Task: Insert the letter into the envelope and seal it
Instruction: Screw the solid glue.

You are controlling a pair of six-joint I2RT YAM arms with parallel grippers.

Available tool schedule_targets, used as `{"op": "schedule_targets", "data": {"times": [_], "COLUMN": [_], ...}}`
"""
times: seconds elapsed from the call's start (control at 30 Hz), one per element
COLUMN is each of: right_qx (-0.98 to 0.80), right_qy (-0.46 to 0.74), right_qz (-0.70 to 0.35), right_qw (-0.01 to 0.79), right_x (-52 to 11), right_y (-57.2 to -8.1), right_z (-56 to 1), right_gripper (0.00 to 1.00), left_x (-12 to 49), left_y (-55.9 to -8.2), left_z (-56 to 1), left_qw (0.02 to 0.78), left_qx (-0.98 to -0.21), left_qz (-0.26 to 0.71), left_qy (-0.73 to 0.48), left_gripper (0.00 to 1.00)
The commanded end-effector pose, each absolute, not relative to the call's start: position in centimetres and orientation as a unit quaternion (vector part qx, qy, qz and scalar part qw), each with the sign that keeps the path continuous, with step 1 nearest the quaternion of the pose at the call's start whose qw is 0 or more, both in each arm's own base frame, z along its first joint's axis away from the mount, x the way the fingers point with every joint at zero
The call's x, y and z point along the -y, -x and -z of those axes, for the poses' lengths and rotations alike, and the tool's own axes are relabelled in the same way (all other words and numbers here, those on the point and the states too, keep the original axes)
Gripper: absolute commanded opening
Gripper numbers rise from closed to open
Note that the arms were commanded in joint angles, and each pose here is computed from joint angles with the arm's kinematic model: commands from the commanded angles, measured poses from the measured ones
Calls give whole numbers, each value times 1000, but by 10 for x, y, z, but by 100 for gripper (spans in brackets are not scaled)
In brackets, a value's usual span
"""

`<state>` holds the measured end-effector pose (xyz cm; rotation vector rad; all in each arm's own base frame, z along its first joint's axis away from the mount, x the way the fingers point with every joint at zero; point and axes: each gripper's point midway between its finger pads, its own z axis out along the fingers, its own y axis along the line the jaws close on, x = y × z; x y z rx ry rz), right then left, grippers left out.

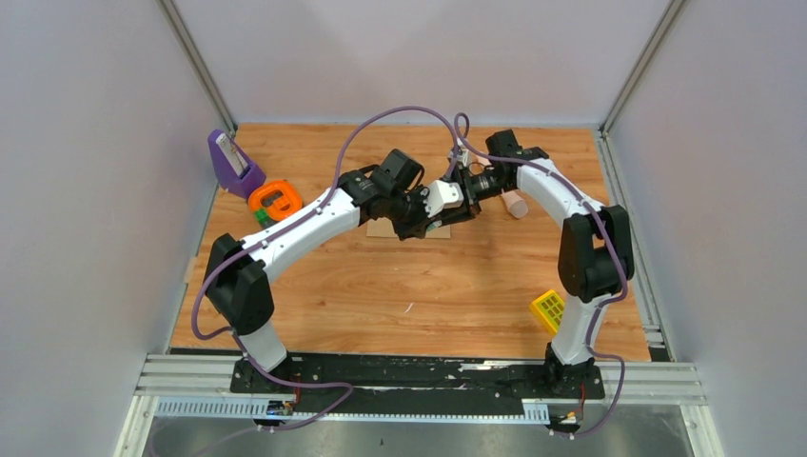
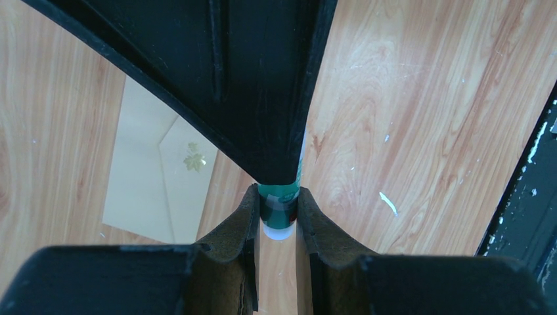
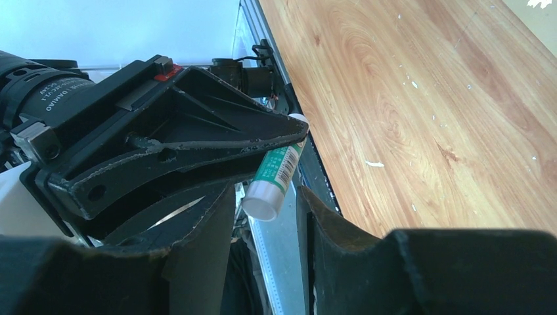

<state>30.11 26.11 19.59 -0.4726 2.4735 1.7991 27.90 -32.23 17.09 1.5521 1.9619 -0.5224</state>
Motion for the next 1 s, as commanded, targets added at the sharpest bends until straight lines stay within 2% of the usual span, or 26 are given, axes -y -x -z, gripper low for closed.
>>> {"op": "schedule_targets", "data": {"times": [0.0, 0.23, 0.43, 0.73, 0.97], "right_qx": [-789, -791, -784, -743, -713], "right_qy": [194, 207, 236, 300, 350], "right_qz": [-579, -571, -565, -579, -576], "right_qw": [69, 79, 102, 150, 192], "right_x": [-259, -257, -254, -253, -250], "right_y": [-299, -298, -296, -284, -276], "right_z": [-224, -226, -229, -247, -253], "right_gripper": [40, 20, 19, 20, 24], "left_x": [328, 328, 334, 354, 354], "left_y": [-276, -273, -260, -214, -199], "left_z": [-178, -176, -176, -195, -211], "left_qw": [293, 287, 268, 187, 145], "left_qx": [-729, -730, -725, -685, -657], "left_qz": [211, 217, 255, 425, 517], "left_qy": [-582, -582, -580, -561, -529], "left_gripper": [0, 0, 0, 0, 0]}}
